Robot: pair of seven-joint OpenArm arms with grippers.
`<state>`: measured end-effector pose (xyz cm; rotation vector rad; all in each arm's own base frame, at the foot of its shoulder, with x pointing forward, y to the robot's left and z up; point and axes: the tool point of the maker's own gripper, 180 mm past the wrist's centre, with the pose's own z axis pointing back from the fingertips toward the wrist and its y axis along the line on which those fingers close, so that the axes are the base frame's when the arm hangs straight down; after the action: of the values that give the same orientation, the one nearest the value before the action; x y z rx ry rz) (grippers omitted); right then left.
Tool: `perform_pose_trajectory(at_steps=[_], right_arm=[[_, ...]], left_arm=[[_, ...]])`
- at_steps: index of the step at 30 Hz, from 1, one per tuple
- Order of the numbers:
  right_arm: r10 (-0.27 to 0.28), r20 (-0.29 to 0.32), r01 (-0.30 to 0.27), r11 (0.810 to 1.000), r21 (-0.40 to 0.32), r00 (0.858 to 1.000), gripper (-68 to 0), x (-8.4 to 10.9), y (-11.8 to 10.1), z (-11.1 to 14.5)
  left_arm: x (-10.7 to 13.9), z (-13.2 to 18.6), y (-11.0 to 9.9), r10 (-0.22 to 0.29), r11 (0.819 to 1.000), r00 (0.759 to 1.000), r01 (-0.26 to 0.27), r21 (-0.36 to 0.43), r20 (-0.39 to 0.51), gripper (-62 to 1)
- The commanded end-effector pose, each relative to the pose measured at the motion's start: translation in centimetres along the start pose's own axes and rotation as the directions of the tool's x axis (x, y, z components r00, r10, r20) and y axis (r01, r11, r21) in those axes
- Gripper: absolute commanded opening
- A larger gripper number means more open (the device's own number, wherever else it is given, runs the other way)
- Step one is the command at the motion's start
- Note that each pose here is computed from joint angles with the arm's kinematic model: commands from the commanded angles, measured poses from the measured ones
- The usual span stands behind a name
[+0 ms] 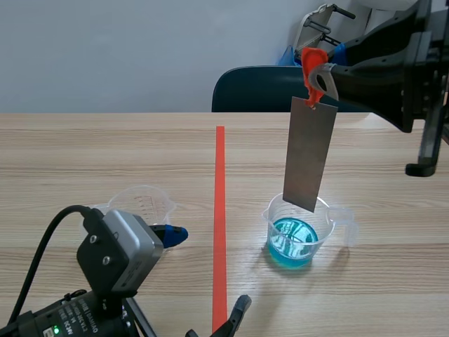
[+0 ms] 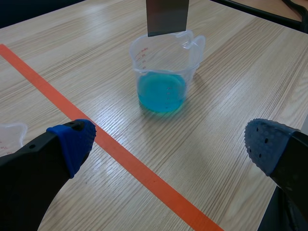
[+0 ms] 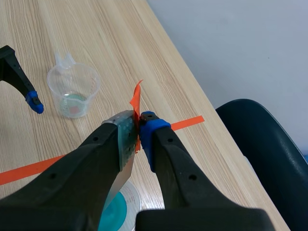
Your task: Do the redox reaction experiment
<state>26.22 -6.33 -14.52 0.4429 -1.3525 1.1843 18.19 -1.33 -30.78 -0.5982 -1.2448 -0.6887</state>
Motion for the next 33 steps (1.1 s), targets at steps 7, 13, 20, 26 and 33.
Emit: perform_pose_trajectory(at_steps=[7,13,20,26,33], right_arm=[[0.022,0.034,-0.022,1.000,0.001,0.999,-66.7,1.1,-0.2,0.2],[0.022,0.034,-0.022,1.000,0.001,0.999,-66.7,1.1,-0.2,0.2],[0.022,0.034,-0.022,1.000,0.001,0.999,-66.7,1.1,-0.2,0.2],[0.022,0.034,-0.022,1.000,0.001,0.999,-66.7,1.1,-0.2,0.2],[0.022,0.034,-0.022,1.000,0.001,0.999,-66.7,1.1,-0.2,0.2]], left_arm=[[0.9,-0.1,-0.3,0.005,1.000,0.999,-0.005,-0.006,0.032,1.4],[0.9,-0.1,-0.3,0.005,1.000,0.999,-0.005,-0.007,0.032,1.4],[0.9,-0.1,-0.3,0.005,1.000,0.999,-0.005,-0.007,0.032,1.4],[1.2,-0.3,-0.3,0.009,1.000,0.999,-0.008,-0.005,0.043,-20.8],[3.2,-2.1,0.1,0.004,1.000,0.993,-0.007,0.022,0.118,-57.1]])
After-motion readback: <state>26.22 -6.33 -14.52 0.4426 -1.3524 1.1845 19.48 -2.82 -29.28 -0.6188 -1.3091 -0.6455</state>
